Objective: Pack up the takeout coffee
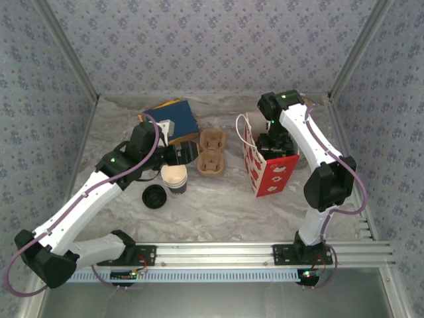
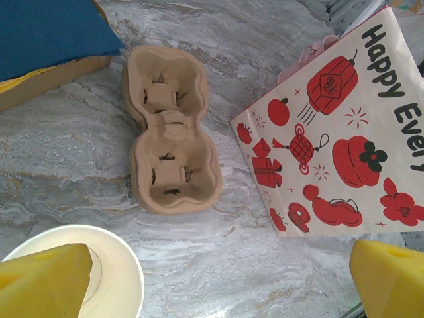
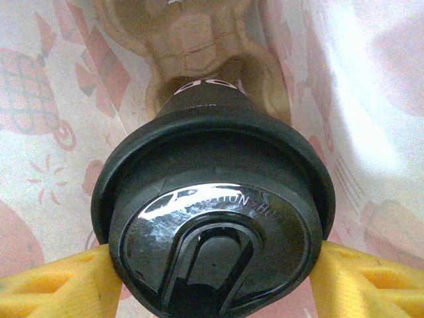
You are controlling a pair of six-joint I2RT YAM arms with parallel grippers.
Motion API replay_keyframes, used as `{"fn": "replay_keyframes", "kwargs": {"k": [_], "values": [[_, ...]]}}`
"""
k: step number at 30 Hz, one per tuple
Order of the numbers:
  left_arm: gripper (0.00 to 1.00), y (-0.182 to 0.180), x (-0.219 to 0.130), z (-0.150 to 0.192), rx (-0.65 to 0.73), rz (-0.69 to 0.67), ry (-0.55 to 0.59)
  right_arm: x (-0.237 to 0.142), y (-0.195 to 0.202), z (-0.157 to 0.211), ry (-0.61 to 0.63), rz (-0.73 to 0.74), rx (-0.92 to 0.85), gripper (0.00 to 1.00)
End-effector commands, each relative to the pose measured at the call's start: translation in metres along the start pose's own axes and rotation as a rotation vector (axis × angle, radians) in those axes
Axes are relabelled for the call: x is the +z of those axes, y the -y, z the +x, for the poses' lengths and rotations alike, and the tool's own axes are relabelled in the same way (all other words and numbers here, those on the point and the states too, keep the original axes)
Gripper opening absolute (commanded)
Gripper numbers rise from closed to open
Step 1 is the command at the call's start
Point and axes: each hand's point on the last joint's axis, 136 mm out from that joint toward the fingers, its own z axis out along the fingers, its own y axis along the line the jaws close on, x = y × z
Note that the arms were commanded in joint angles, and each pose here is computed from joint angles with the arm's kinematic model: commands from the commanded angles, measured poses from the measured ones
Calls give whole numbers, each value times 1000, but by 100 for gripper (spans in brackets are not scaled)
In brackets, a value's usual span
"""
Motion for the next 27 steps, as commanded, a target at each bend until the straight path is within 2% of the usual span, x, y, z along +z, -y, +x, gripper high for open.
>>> {"fn": "replay_keyframes", "kwargs": {"k": [1, 27], "values": [[100, 5, -4, -6, 1, 21, 18, -1, 4, -4, 0, 23, -9, 72], [100, 6, -4, -8, -1, 21, 21, 0, 4, -4, 0, 25, -8, 72]]}}
